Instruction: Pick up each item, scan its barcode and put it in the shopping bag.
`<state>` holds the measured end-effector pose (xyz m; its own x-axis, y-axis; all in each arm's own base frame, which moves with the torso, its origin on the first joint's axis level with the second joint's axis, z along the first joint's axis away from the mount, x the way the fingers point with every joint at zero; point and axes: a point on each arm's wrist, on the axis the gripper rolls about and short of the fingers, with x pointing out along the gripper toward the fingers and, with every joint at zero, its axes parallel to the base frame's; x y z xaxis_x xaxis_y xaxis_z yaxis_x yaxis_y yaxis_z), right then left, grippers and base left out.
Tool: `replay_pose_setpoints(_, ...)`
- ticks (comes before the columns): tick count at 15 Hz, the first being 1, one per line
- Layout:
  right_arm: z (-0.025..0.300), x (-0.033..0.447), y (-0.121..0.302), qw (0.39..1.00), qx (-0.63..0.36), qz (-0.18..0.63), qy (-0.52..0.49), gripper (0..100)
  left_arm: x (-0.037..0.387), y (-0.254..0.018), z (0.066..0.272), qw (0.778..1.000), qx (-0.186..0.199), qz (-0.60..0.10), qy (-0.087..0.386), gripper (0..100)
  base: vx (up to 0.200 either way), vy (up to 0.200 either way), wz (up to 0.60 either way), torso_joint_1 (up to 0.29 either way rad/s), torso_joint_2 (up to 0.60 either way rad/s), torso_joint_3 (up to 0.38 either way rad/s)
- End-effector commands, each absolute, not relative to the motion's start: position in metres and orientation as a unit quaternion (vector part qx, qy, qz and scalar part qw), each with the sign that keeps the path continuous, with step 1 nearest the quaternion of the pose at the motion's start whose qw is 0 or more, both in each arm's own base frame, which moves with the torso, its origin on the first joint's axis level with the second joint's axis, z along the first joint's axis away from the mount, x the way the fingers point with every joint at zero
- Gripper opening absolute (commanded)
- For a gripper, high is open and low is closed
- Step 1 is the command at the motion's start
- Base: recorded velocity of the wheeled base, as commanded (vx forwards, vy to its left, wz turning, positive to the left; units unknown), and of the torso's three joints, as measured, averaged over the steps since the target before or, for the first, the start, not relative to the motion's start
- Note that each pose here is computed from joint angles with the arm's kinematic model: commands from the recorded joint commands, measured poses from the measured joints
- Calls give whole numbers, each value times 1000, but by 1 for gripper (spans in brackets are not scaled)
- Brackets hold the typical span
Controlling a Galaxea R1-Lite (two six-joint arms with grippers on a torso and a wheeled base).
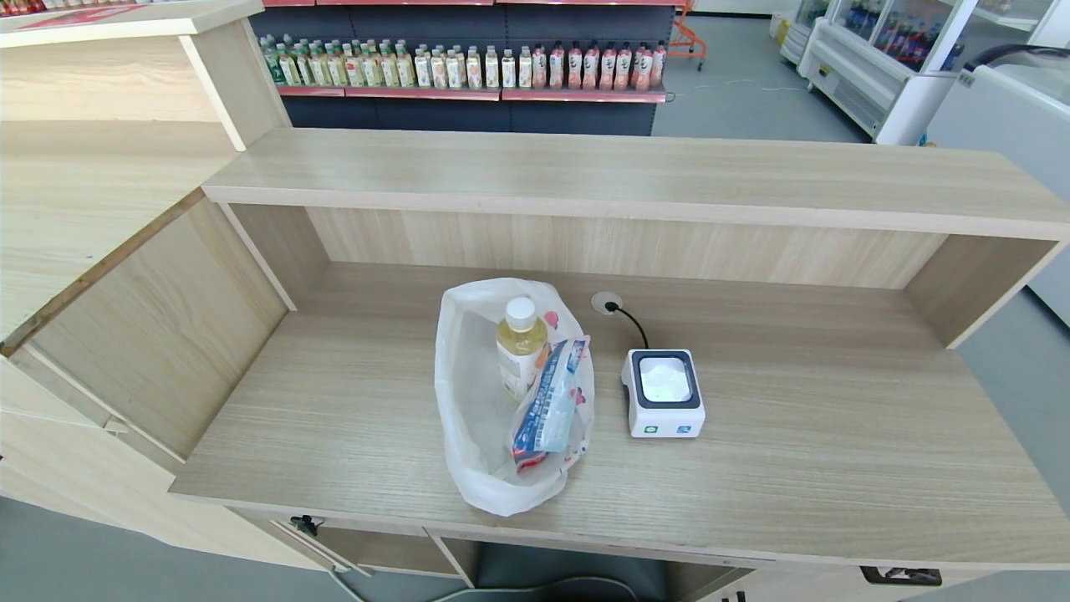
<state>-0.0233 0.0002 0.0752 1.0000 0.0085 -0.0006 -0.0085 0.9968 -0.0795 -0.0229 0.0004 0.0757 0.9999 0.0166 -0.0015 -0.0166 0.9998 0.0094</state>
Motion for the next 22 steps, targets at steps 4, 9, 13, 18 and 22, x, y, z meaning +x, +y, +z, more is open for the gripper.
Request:
replay_pose_setpoints(4, 75, -23, 0, 999, -39, 5, 4, 100, -23, 0, 76, 1000, 8, 8, 1, 100, 150, -150, 0, 2, 1, 2)
replay_pose_setpoints(9, 75, -23, 0, 999, -39, 5, 4, 100, -23, 0, 76, 1000, 5, 8, 1, 100, 200, -200, 0, 3, 2, 1)
replay_pose_setpoints(13, 75, -23, 0, 999, -38, 5, 4, 100, -23, 0, 75, 1000, 5, 8, 2, 100, 0, 0, 0, 0, 0, 0)
replay_pose_setpoints(18, 75, -23, 0, 999, -40, 5, 4, 0, -23, 0, 76, 1000, 5, 8, 1, 100, 0, 0, 0, 0, 0, 0)
replay_pose_setpoints(22, 75, -23, 0, 999, -35, 5, 4, 0, -23, 0, 76, 1000, 5, 8, 1, 100, 0, 0, 0, 0, 0, 0)
